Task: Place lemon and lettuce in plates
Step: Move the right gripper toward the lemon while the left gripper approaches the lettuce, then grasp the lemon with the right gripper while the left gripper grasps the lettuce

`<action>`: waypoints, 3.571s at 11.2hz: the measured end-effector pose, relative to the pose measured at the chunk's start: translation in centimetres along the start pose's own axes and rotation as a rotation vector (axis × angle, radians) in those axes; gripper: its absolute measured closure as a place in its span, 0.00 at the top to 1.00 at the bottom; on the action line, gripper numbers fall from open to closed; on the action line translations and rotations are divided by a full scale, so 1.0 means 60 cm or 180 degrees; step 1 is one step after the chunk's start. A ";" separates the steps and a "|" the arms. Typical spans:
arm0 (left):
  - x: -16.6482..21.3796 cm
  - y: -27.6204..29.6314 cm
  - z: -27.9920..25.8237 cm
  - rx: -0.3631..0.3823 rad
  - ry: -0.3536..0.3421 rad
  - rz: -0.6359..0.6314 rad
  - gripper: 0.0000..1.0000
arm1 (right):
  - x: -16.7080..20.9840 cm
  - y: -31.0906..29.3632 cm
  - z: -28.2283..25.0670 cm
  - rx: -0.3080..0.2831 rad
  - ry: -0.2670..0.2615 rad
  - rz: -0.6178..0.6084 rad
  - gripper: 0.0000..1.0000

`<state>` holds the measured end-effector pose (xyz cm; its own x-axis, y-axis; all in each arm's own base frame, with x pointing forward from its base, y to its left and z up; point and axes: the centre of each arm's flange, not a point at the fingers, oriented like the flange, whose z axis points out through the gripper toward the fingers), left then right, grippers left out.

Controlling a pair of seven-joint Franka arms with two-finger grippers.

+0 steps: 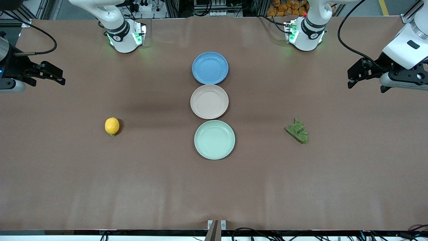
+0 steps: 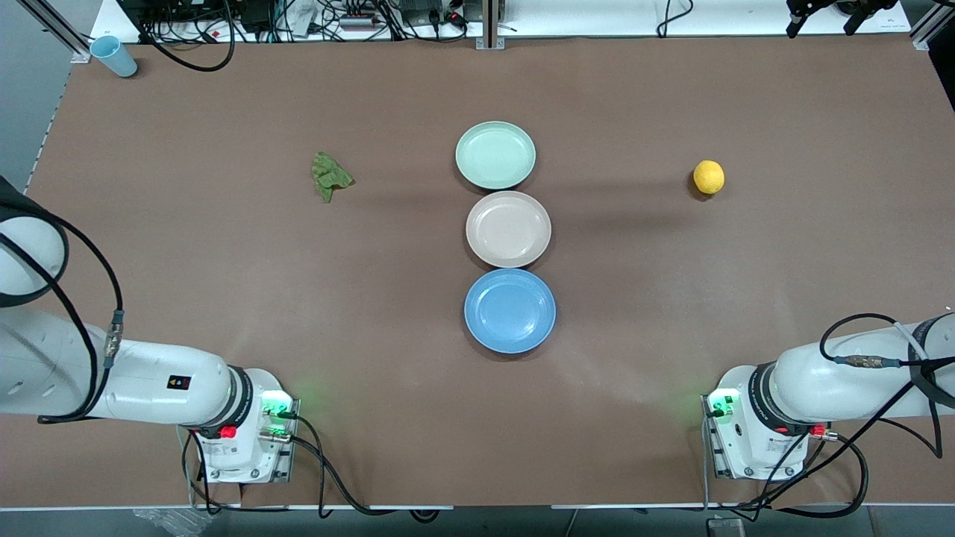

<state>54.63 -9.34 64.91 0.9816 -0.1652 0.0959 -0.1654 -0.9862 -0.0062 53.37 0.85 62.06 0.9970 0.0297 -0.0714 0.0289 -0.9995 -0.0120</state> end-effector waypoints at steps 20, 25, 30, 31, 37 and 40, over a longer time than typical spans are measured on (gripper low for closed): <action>0.038 -0.010 0.383 -0.0045 -0.0635 -0.0843 1.00 | 0.052 -0.002 0.466 -0.0039 0.0111 -0.0061 1.00; -0.007 0.011 0.503 0.0023 -0.0635 -0.0840 1.00 | 0.052 0.003 0.601 -0.0063 0.0148 -0.0054 1.00; -0.017 0.077 0.614 0.0109 -0.0789 -0.0763 1.00 | 0.059 0.014 0.669 -0.0084 0.0179 -0.0023 1.00; -0.018 0.077 0.634 0.0110 -0.0812 -0.0765 1.00 | 0.059 0.017 0.675 -0.0086 0.0165 -0.0013 1.00; -0.020 0.079 0.728 0.0140 -0.0789 -0.0699 1.00 | 0.045 0.025 0.719 -0.0100 0.0184 0.0011 0.85; -0.023 0.080 0.763 0.0186 -0.0829 -0.0640 1.00 | 0.045 0.025 0.719 -0.0097 0.0191 0.0108 0.71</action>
<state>56.85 -14.29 19.15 0.9867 0.0431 -0.1568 0.0324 -0.9970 -0.0706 52.99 -0.14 18.83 0.9999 -0.0040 -0.0112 -0.0038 -0.9998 0.0198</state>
